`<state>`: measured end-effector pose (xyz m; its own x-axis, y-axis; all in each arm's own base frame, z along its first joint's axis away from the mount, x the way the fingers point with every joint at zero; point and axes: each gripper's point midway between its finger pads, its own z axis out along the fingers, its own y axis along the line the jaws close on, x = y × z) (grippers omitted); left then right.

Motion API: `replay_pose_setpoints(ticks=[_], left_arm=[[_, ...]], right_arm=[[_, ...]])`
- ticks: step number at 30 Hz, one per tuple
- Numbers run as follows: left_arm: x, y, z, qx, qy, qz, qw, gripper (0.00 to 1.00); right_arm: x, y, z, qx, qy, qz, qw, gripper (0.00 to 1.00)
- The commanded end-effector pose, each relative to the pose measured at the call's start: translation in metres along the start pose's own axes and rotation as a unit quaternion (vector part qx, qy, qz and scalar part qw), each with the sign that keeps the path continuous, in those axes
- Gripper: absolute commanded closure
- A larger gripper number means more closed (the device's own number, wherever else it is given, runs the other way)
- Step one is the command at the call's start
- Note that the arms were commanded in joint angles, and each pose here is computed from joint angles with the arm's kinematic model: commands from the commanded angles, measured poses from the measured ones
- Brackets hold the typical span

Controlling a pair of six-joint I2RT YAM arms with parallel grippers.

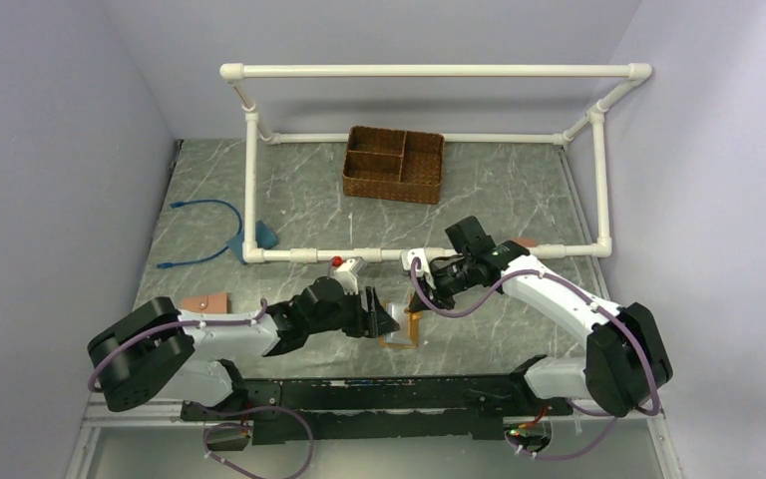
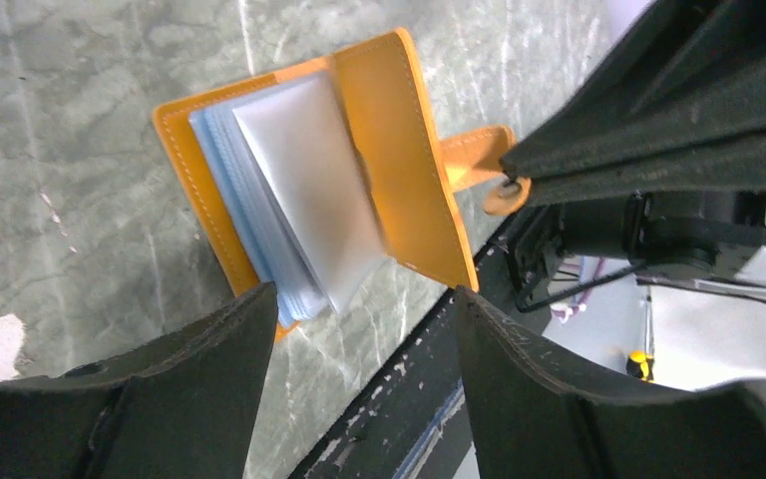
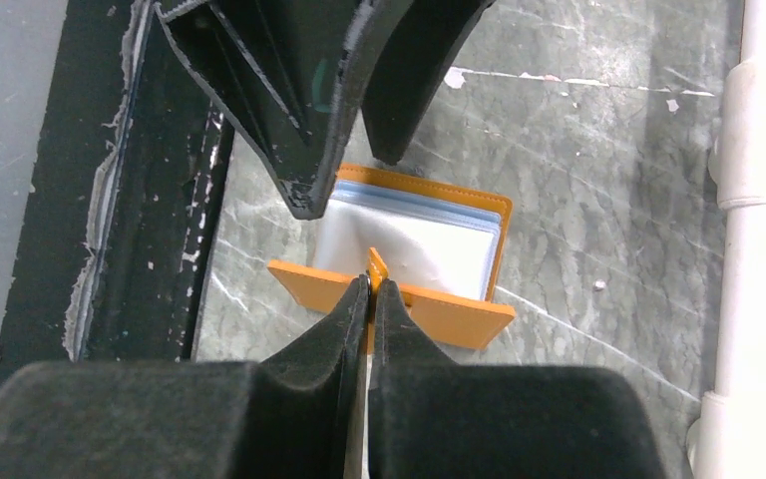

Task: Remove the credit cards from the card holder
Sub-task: Open the card holder at the center of the board.

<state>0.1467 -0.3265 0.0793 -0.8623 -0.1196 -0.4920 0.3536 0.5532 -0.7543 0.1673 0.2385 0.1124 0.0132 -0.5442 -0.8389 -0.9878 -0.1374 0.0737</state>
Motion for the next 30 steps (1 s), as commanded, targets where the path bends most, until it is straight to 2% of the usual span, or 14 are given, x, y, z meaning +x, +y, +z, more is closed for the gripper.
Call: replay_pose_setpoints(ticks=[1,4,8,14,21,24,26,30], left_arm=[[-0.009,0.007,0.007,-0.048,0.000,0.009,0.999,0.30],[-0.008,0.022,0.003,-0.086,-0.007,-0.008,0.996,0.28],[-0.008,0.029,-0.002,-0.096,-0.021,-0.025,0.995,0.25],[-0.006,0.031,0.008,-0.099,-0.011,-0.030,0.995,0.25],[0.002,0.030,0.030,-0.081,0.010,-0.064,0.995,0.33],[0.004,0.034,0.035,-0.084,0.012,-0.077,0.993,0.36],[0.004,0.032,0.037,-0.072,0.006,-0.086,0.994,0.38],[0.006,0.032,0.041,-0.062,0.007,-0.101,0.993,0.46]], right_arm=[[0.008,-0.004,0.000,0.004,0.013,-0.025,1.000,1.00],[0.020,-0.007,-0.002,0.008,0.039,-0.024,0.999,1.00],[0.037,-0.011,-0.009,0.021,0.071,-0.021,0.997,1.00],[0.066,-0.018,-0.024,0.053,0.123,-0.010,0.991,1.00],[0.107,-0.025,-0.035,0.082,0.201,0.025,0.976,1.00],[0.121,-0.036,-0.043,0.118,0.231,0.047,0.965,1.00],[0.124,-0.042,-0.046,0.135,0.237,0.053,0.961,0.95],[0.124,-0.044,-0.045,0.139,0.236,0.068,0.960,0.75]])
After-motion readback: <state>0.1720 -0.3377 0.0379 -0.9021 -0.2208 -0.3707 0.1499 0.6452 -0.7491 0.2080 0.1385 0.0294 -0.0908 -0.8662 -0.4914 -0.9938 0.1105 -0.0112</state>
